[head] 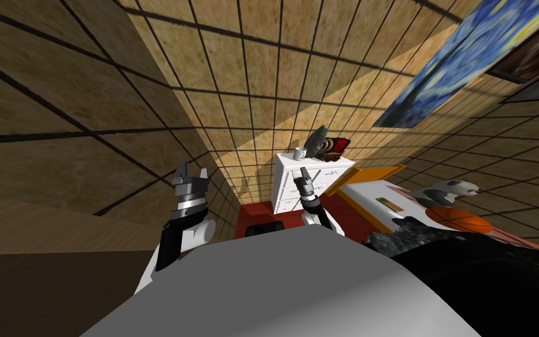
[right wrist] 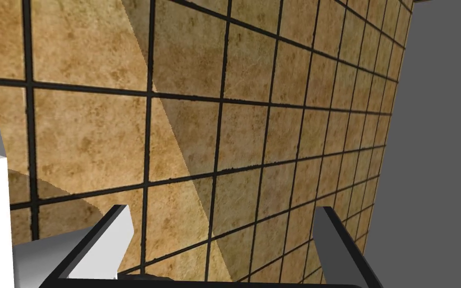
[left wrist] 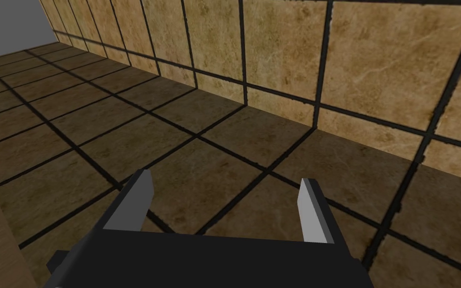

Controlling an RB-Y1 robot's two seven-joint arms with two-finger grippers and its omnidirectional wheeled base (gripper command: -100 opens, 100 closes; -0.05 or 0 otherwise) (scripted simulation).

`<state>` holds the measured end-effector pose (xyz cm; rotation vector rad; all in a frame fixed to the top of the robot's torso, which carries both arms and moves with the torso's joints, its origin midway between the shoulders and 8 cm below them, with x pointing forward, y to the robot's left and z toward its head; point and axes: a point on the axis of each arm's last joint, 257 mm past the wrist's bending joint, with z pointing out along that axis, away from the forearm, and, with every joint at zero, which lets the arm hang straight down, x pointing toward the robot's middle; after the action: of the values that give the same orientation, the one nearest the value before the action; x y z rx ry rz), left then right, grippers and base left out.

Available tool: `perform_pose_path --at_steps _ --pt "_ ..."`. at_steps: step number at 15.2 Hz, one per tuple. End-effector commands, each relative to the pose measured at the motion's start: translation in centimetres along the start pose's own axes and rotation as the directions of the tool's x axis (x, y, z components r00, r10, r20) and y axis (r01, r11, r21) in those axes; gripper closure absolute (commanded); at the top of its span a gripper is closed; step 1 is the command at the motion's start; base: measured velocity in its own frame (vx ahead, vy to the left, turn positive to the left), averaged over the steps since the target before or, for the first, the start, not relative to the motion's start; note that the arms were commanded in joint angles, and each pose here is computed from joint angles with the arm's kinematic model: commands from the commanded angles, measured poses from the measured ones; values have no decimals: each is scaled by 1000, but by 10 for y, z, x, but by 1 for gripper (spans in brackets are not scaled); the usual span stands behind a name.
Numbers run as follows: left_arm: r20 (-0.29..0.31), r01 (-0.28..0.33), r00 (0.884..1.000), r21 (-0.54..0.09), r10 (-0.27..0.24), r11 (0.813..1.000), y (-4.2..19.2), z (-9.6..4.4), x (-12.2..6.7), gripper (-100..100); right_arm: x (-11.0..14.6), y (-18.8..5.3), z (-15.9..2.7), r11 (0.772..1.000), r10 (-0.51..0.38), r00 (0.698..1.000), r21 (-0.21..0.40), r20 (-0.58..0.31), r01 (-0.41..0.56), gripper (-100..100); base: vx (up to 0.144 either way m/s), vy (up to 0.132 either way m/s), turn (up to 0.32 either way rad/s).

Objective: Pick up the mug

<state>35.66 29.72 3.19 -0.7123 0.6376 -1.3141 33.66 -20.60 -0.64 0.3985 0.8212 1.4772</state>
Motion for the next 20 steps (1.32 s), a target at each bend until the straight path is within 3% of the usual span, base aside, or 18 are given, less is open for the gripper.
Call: perform_pose_path --at_steps 1,9,13,20 --pt "0 0 1000 0 0 1000 0 0 0 0 8 -1 -2 1000 -17 999 2 -50 17 -100 -42 -7 7" --pt "0 0 1000 0 0 1000 0 0 0 0 35 -12 -14 997 -81 970 -7 -229 81 -100 -39 -8 20" --pt "0 0 1000 0 0 1000 0 0 0 0 46 -19 -24 993 -118 939 -18 -322 119 -100 -31 -5 30" --pt "0 0 1000 0 0 1000 0 0 0 0 63 -35 -46 980 -193 852 -52 -487 192 -100 -28 -5 42"
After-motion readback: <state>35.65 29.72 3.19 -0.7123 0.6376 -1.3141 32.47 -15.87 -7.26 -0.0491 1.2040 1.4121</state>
